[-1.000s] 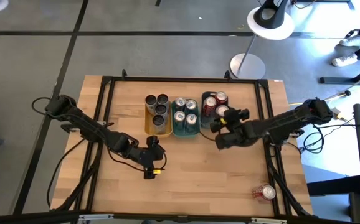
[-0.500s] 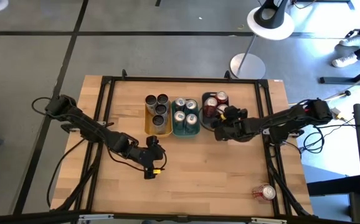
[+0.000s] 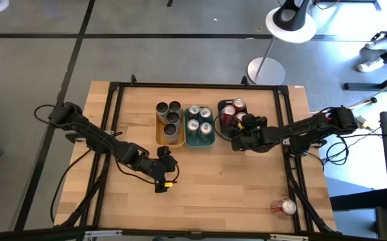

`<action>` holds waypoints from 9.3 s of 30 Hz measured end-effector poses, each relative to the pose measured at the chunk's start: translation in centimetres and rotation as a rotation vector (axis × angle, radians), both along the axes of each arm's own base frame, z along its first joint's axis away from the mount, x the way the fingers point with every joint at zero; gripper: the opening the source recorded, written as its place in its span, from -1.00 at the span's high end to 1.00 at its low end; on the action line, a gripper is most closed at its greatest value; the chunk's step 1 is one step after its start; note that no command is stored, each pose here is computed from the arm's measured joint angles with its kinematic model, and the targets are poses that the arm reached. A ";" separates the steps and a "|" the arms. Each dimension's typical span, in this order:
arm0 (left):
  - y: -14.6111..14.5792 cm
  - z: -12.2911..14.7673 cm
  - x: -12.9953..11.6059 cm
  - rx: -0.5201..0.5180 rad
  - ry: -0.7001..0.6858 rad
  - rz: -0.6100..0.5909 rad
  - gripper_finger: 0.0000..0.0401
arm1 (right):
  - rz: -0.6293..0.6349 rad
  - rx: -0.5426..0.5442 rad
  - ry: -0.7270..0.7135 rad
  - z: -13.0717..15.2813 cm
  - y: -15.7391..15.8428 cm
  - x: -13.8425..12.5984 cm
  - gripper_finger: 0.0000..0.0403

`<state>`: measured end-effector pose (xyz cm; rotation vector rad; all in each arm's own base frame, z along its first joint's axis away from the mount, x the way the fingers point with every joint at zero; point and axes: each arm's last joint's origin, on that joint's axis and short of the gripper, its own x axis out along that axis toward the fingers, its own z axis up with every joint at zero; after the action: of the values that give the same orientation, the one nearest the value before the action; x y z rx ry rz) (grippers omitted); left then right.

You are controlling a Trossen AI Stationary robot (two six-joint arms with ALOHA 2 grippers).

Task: Sort soda cans
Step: Put the left red-white soda can into the blue bin, then put the red-white soda can into the blue bin, then return to Home Position

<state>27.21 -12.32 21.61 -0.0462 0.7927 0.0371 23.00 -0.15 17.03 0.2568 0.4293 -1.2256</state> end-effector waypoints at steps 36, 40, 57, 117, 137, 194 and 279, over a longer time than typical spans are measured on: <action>0.0 0.0 0.0 0.040 0.001 -0.040 -0.94 | 0.847 0.931 0.141 14.9 11.0 -4.9 -0.76; 0.0 0.0 0.0 0.046 -0.002 -0.038 -0.94 | 0.799 1.001 0.170 14.4 12.3 -5.9 -0.88; -0.2 0.6 0.5 0.057 -0.082 -0.060 -0.94 | 0.778 1.228 0.031 15.2 16.2 -7.5 -0.78; 1.1 0.9 1.4 0.059 -0.120 -0.021 -0.94 | 0.621 1.008 0.760 5.8 26.1 -11.8 -0.43; 1.1 0.8 1.3 0.065 -0.110 -0.025 -0.94 | 0.691 0.649 0.477 10.5 12.8 -1.6 -0.43; 1.1 0.9 1.4 0.042 -0.121 -0.006 -0.94 | 0.563 0.509 0.684 5.7 -1.2 6.7 -0.94; 10.0 4.1 -11.2 -0.137 -0.519 0.019 0.93 | 1.367 0.033 -0.891 5.6 2.9 -13.8 1.00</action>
<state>16.03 -2.29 25.74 -0.1860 0.2751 -0.0118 9.20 2.74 22.63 0.4006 -0.1938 0.2872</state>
